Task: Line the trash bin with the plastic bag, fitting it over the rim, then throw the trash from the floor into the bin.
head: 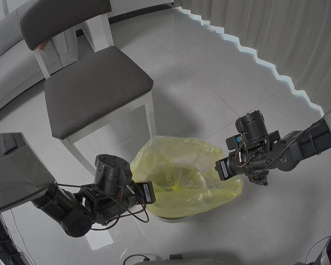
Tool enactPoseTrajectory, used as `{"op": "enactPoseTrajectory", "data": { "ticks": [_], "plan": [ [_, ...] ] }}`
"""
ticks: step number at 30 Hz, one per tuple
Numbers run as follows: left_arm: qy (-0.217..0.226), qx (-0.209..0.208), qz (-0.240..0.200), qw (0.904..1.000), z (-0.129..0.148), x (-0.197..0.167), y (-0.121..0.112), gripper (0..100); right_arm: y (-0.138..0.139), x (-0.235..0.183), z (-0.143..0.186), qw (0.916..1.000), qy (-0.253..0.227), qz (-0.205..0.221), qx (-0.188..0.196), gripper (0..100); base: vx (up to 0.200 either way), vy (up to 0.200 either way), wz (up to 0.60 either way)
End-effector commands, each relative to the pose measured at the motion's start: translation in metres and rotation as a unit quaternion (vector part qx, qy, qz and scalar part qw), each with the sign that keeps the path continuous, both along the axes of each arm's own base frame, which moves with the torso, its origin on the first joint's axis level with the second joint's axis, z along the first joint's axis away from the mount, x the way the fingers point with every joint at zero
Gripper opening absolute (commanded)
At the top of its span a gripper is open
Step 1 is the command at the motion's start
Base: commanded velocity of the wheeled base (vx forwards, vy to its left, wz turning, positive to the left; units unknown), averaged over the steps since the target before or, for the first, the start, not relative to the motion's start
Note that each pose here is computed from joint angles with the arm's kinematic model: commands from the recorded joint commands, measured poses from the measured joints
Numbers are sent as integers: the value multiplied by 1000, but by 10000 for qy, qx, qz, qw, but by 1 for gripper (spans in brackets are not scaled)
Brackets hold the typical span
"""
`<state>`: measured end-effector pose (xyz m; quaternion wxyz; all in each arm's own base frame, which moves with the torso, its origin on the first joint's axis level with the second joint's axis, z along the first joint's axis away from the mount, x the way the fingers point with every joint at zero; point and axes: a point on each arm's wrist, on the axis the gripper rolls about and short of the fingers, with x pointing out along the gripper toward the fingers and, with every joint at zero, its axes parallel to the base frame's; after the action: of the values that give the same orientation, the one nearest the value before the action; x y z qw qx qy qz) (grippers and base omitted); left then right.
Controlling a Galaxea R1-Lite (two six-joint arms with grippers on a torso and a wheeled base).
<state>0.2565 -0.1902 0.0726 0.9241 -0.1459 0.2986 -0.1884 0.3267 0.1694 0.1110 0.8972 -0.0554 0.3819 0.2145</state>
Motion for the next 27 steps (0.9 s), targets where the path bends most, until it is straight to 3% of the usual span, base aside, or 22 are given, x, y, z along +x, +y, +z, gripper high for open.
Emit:
{"op": "enactPoseTrajectory", "data": {
  "ticks": [1, 6, 12, 19, 27],
  "plan": [
    [477, 306, 15, 9984, -34, -4, 7, 0, 9, 9, -27, 9995, 278, 55, -130, 0, 0, 0, 0],
    [755, 377, -74, 9964, -45, -17, 17, 0, 10, 10, -45, 9984, 503, 49, -263, 0, 0, 0, 0],
    [826, 251, -89, 9962, -40, -27, 18, 0, 2, -3, -40, 9978, 579, 34, -314, 0, 0, 0, 0],
    [1064, 398, 49, 9935, -63, -17, 21, 0, 9, 4, -63, 9966, 730, 59, -390, 0, 0, 0, 0],
    [850, 268, 354, 9954, -85, 10, 28, 0, 25, 27, -88, 9981, 539, 94, -293, 0, 0, 0, 0]
  ]
}}
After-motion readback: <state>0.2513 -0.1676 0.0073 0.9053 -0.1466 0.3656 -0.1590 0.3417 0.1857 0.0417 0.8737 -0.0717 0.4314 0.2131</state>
